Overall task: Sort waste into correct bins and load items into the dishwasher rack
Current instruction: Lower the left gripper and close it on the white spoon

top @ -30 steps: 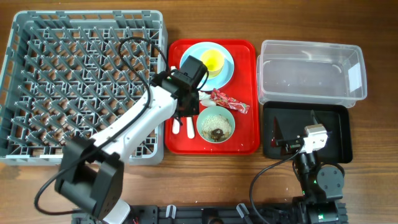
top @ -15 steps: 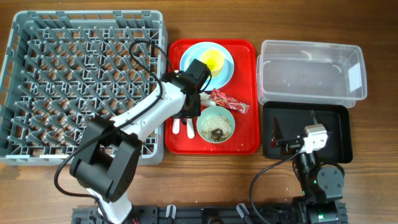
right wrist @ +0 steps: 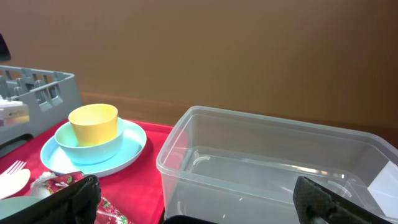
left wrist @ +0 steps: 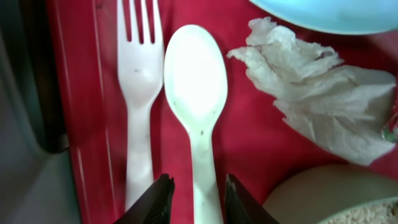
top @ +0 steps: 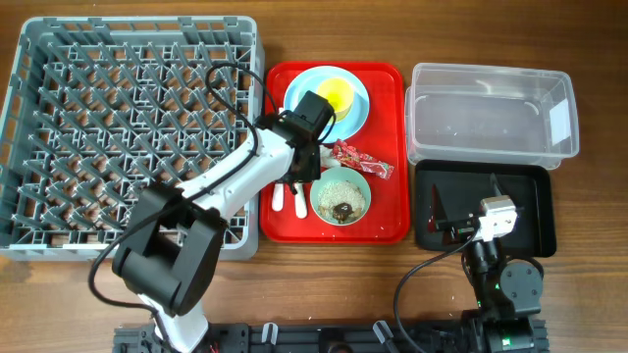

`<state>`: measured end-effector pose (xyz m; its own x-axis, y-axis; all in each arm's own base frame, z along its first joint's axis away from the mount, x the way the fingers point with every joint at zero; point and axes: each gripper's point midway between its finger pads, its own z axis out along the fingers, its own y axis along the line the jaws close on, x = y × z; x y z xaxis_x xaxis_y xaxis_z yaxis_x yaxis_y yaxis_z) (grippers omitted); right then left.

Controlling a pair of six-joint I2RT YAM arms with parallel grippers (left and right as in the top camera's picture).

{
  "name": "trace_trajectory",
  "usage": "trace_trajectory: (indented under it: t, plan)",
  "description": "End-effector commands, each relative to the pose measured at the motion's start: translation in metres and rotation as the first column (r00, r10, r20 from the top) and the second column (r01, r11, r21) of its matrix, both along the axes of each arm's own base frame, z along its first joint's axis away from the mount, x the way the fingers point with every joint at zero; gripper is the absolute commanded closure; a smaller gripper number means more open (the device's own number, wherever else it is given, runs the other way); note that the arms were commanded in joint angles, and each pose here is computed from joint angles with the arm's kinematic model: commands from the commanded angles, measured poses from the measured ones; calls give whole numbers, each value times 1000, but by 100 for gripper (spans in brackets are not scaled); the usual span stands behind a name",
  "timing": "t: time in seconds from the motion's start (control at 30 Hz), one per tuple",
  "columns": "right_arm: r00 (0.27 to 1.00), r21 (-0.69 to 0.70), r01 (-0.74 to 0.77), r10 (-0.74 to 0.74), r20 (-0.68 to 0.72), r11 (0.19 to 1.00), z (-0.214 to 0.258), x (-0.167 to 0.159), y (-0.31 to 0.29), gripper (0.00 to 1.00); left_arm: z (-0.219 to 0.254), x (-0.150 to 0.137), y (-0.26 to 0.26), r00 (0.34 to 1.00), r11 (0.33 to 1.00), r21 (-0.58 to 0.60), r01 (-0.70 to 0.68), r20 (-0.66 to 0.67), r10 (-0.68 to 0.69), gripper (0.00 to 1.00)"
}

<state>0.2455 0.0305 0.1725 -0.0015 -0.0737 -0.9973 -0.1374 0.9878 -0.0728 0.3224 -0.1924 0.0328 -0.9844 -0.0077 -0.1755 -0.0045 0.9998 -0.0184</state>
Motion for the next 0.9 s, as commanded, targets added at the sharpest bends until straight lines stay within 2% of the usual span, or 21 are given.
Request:
trace_trajectory:
  t: [0.0, 0.27, 0.43, 0.67, 0.87]
  plan:
    - [1000, -5, -4, 4, 5, 1000, 1, 0, 0, 0, -20, -4, 0, 999, 1000, 20, 5, -40, -4, 69]
    - [1000, -4, -4, 4, 5, 1000, 1, 0, 0, 0, -31, 4, -4, 1000, 1000, 16, 5, -25, -4, 66]
    - [1000, -4, -4, 4, 5, 1000, 1, 0, 0, 0, -32, 5, -5, 1000, 1000, 14, 5, -23, -5, 75]
    - [1000, -5, -4, 4, 5, 1000, 1, 0, 0, 0, -35, 6, -6, 1000, 1000, 12, 5, -21, -4, 80]
    - [1000, -5, -4, 4, 5, 1000, 1, 0, 0, 0, -43, 0, -2, 999, 1000, 20, 5, -34, -4, 79]
